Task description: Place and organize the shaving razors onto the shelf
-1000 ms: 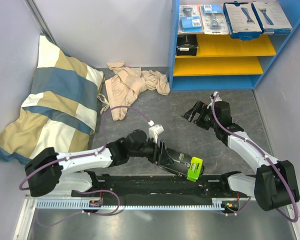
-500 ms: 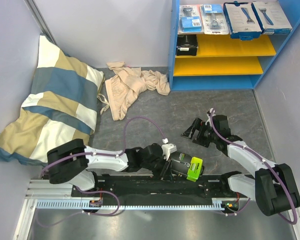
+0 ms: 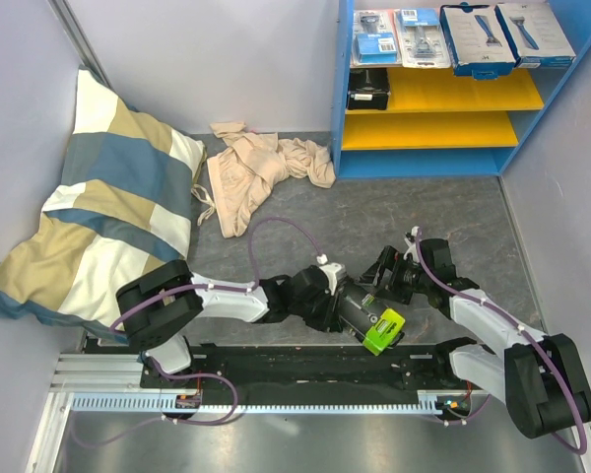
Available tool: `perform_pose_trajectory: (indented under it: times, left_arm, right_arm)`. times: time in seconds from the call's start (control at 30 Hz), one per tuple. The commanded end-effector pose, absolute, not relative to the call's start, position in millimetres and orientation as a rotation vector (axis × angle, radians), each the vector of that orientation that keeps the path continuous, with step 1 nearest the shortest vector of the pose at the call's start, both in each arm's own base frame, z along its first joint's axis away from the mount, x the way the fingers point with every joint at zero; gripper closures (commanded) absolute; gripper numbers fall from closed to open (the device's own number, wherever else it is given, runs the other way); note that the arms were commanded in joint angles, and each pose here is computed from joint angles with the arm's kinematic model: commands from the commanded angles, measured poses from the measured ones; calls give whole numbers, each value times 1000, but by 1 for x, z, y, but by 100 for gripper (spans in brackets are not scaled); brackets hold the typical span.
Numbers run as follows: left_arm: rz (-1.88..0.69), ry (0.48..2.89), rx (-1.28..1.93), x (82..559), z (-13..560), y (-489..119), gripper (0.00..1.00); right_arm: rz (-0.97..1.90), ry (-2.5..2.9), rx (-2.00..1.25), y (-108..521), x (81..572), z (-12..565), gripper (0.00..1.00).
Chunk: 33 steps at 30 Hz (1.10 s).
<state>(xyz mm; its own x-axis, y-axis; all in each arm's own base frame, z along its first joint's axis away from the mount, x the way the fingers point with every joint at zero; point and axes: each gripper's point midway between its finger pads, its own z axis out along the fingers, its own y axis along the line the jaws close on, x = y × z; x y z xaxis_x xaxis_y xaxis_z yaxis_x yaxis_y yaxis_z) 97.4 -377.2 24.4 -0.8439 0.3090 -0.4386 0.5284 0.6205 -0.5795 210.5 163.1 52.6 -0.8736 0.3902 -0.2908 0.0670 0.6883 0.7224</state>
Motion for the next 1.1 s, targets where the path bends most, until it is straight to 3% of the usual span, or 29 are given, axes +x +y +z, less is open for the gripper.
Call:
perform_pose_trajectory:
  times: [0.0, 0.47, 0.67, 0.77, 0.9, 1.0, 1.07]
  left_arm:
    - [-1049, 2519, 521, 136, 34, -380, 78]
    - [-1148, 2431, 356, 204, 66, -382, 77]
    - [-1184, 2404, 341, 217, 78, -387, 71]
    - [-1203, 2421, 336, 208, 78, -381, 56]
    - [-1205, 2442, 270, 196, 73, -364, 19]
    - [-1242, 2398, 204, 190, 78, -353, 6]
    - [-1264, 2381, 168, 185, 80, -346, 4]
  right_arm:
    - [1114, 2467, 331, 170, 204, 58, 2]
    - [1188, 2459, 314, 179, 205, 65, 3]
    - [1198, 2462, 310, 180, 206, 65, 4]
    - [1197, 2471, 311, 180, 204, 62, 4]
    - [1195, 2482, 322, 179, 201, 58, 4]
    - [1193, 2490, 331, 178, 199, 55, 5]
    - [1192, 2493, 333, 178, 199, 55, 5]
